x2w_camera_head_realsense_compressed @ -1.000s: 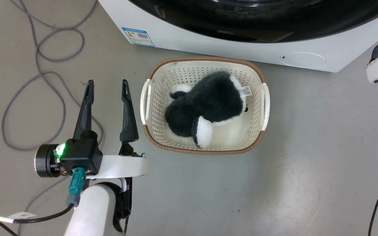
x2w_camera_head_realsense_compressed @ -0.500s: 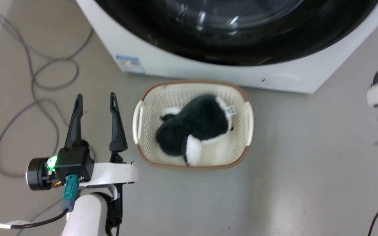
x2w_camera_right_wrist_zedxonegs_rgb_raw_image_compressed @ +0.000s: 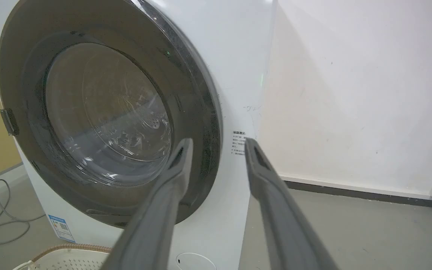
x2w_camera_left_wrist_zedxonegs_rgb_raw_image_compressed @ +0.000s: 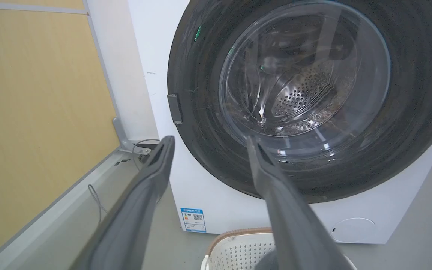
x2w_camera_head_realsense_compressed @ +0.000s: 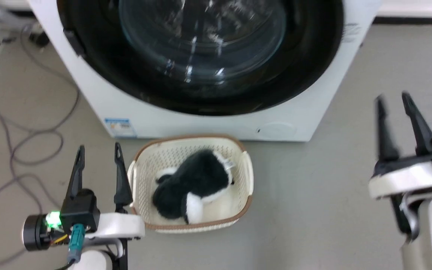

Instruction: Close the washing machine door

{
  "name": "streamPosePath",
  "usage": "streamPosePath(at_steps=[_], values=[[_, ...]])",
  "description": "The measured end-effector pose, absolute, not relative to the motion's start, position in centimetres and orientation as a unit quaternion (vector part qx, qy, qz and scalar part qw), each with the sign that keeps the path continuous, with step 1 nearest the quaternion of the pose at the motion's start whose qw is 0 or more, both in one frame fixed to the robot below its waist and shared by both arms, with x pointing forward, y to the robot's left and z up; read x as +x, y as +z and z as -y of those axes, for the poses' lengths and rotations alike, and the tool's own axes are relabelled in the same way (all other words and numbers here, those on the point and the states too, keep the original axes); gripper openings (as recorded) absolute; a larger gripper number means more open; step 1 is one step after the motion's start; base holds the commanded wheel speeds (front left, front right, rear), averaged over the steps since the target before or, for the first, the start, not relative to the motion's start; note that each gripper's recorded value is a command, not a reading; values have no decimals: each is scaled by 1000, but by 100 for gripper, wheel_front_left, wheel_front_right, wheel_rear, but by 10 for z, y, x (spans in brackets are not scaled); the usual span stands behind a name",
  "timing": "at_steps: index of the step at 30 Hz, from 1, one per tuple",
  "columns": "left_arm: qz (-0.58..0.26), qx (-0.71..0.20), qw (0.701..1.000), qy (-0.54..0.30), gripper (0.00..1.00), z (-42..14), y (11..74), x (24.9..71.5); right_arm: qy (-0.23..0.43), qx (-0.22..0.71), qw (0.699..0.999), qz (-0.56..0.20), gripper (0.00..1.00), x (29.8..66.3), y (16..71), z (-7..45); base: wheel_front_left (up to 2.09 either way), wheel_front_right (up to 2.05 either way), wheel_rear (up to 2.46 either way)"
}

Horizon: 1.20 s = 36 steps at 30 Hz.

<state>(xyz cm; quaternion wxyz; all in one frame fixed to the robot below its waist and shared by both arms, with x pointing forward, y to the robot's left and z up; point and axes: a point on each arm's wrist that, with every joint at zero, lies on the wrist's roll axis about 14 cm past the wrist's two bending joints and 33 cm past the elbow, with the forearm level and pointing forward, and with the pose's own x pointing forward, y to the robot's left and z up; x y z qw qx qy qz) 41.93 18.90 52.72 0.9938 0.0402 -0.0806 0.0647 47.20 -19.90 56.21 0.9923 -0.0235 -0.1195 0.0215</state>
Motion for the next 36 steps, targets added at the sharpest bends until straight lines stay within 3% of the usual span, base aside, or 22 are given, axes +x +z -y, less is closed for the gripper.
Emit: streamPosePath(at_steps=[12,20,21,36], values=[[81,49,994,63,100,-184,531,389,4,-4,996,87,100,396,540,204,0,0,0],[80,39,995,52,100,-182,531,382,0,21,996,82,100,381,535,204,0,0,0],[80,37,995,52,0,-182,531,382,0,22,996,82,0,381,535,204,0,0,0],[72,35,996,48,0,-181,530,381,5,21,997,76,0,382,535,201,0,0,0]])
